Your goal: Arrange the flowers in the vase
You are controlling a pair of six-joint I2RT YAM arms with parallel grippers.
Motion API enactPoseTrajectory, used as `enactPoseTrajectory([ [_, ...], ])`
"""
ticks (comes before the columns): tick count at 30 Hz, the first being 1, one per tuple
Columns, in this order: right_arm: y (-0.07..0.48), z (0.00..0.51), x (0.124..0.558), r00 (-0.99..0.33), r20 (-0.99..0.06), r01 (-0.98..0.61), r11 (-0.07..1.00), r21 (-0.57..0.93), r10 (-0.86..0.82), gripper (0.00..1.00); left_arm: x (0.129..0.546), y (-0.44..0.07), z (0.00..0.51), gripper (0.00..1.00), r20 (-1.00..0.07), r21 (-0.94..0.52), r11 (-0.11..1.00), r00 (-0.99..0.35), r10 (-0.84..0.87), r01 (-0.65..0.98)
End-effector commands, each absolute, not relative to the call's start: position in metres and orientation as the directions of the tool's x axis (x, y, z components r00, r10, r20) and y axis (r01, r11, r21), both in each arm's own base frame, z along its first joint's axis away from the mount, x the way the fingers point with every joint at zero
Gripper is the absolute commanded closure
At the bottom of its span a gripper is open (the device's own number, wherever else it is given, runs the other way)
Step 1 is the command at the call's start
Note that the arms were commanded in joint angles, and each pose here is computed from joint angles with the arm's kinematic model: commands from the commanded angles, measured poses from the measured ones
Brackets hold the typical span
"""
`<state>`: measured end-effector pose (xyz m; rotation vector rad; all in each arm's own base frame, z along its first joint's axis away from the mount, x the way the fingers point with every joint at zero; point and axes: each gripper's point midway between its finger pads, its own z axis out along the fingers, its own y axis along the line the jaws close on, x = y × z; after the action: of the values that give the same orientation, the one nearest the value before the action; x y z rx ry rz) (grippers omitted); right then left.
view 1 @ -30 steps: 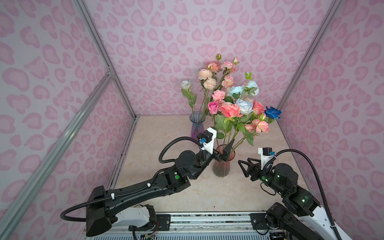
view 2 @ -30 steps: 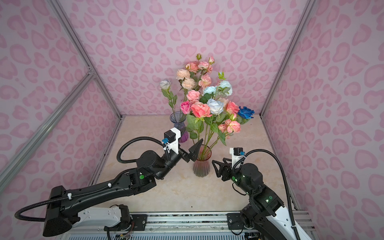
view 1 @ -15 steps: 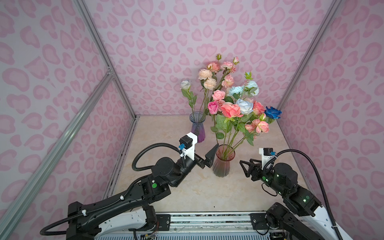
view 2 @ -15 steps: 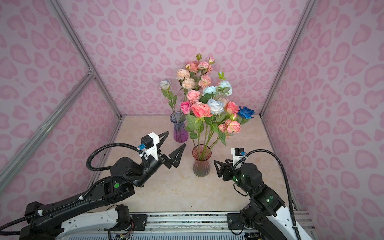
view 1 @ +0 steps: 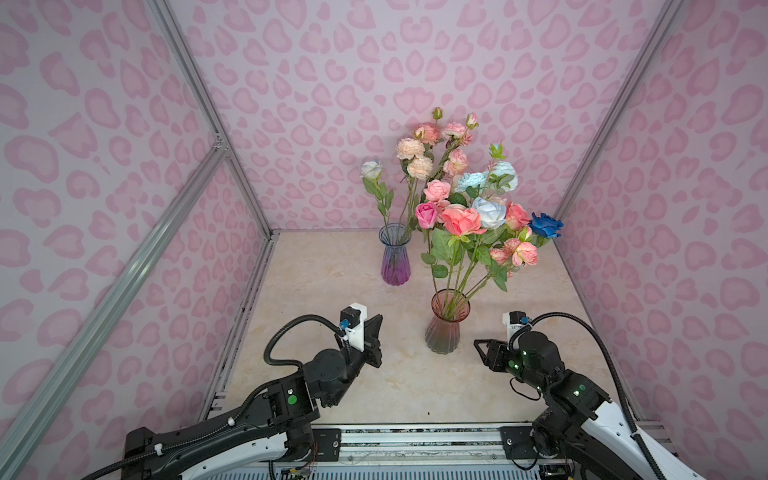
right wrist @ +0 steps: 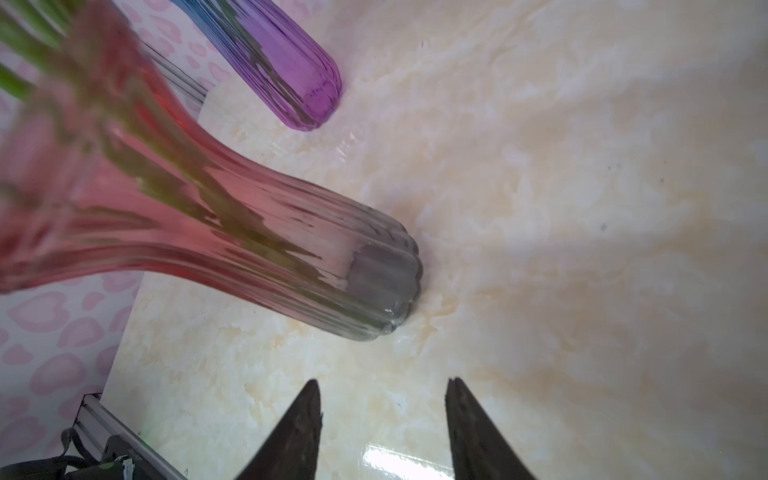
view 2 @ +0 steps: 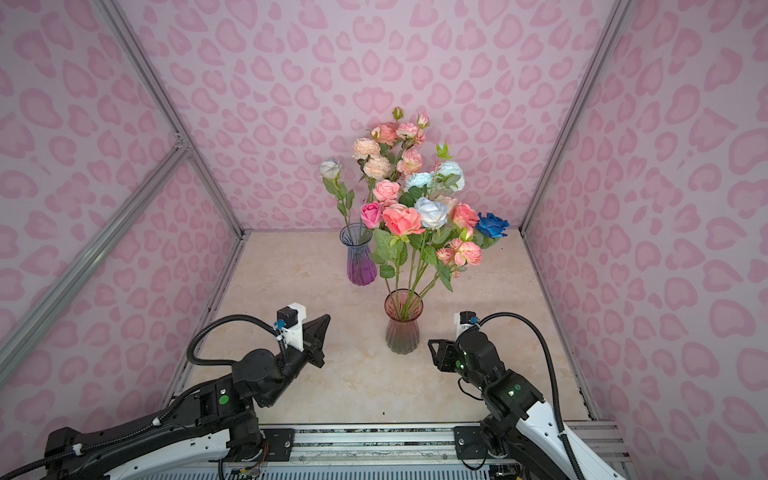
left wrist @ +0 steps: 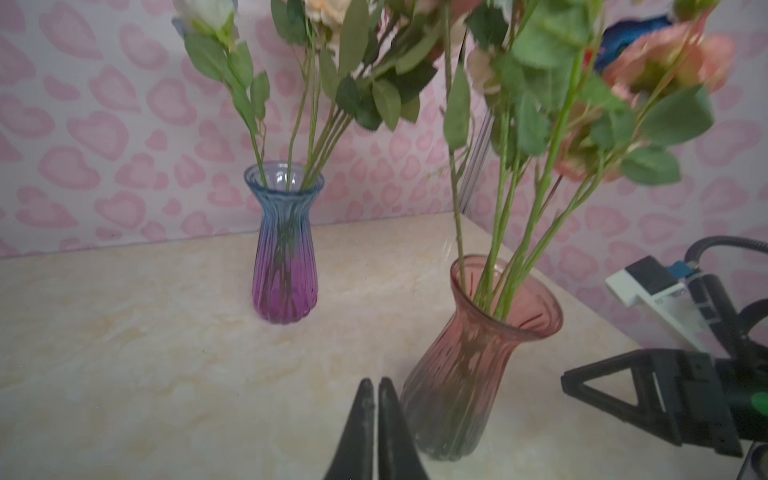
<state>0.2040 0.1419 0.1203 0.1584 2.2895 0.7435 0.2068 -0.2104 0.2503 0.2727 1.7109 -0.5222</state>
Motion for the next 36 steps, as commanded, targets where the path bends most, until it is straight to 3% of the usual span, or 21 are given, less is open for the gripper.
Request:
enactPoseTrajectory([
  [1,0.155,0.112,0.206,-0.745,-0.543,-0.073,0.763,0.642,0.386,0.52,0.213,-0.204,0.226,0.96,-0.939,-0.296,0.883,-0.279,-0.2,0.363],
  [12,0.173,0.073,0.198,-0.752,-0.449,-0.005,0.677,0.736,0.482,0.49,0.214,-0.249,0.161,0.96,-0.893,-0.328,0.852,-0.429,-0.137,0.409],
  [36,0.218,0.059,0.225,-0.802,-0.445,-0.022,0.726,0.688,0.397,0.48,0.226,-0.217,0.174,0.96,-0.907,-0.308,0.884,-0.388,-0.161,0.352],
])
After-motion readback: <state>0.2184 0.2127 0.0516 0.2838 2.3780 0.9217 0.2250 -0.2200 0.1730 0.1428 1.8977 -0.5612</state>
